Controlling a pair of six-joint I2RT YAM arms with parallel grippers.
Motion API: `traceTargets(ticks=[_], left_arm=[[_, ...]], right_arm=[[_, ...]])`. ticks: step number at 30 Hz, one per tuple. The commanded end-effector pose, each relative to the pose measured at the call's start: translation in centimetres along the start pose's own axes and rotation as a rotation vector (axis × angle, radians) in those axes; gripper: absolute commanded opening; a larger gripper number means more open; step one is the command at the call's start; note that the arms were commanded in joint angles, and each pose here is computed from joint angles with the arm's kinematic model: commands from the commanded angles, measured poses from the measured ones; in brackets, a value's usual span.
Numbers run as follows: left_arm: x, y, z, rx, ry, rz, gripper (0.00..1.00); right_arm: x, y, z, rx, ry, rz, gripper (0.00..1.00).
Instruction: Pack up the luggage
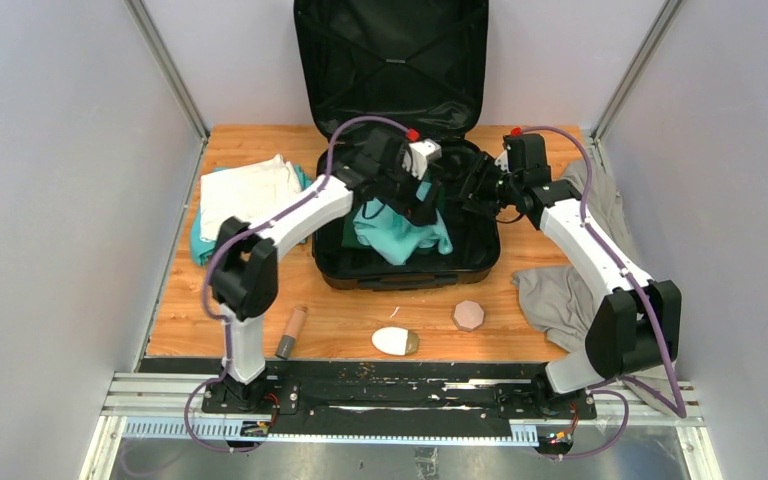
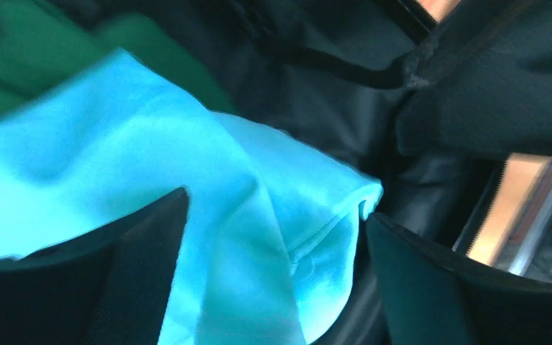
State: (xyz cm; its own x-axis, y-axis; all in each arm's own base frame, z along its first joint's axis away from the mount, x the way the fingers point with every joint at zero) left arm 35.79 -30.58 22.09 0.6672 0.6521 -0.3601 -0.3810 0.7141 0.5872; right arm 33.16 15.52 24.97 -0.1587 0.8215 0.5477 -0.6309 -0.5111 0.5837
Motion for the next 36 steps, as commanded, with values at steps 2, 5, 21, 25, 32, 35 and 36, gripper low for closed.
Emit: traceTargets(ticks=[2, 5, 21, 25, 32, 35, 36], left_arm=[[-2.6, -2.8, -0.7, 0.112, 0.169, -0.256, 1.0], [-1.1, 0.2, 1.3, 0.051, 0.13, -0.221, 1.0], [14.2, 17.4, 2.2, -0.117, 0.21, 0.15, 1.0], [20.2, 20.1, -1.7, -0.057, 0.263, 0.383, 1.0], [24.8, 16.1, -7.0, 0.083, 0.39, 0.477, 1.0], [25.5, 14.3, -7.1, 0.079, 0.455, 0.436, 1.0], [25.9, 13.9, -7.1, 0.083, 0.463, 0.443, 1.0]], right_arm=[[-0.9, 0.9, -0.3, 0.001, 0.016, -0.039, 0.6], [-1.0, 0.7, -0.1, 0.006, 0.025, -0.047, 0.6], [2.4, -11.8, -4.6, 0.27, 0.055, 0.085, 0.41], [-0.3, -15.0, -6.2, 0.356, 0.091, -0.014, 0.41], [3.2, -12.3, -4.4, 0.267, 0.254, -0.047, 0.56], [4.5, -10.0, -3.2, 0.207, 0.277, -0.033, 0.6], [4.8, -9.4, -3.0, 0.195, 0.279, -0.029, 0.6]])
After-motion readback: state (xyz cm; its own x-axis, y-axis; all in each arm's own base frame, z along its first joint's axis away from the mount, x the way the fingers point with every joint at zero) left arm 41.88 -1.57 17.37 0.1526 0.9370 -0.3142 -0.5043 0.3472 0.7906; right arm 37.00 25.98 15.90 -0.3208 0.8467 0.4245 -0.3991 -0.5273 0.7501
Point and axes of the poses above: each gripper's point midway between its finger pads, its own y axis back along the fingers, its own x axis along the line the jaws close on, z = x × y, the point moved 6 cm from there along y, back along the fingers, and after that the axes turned 13 degrees about y, right-handed, at the moved point
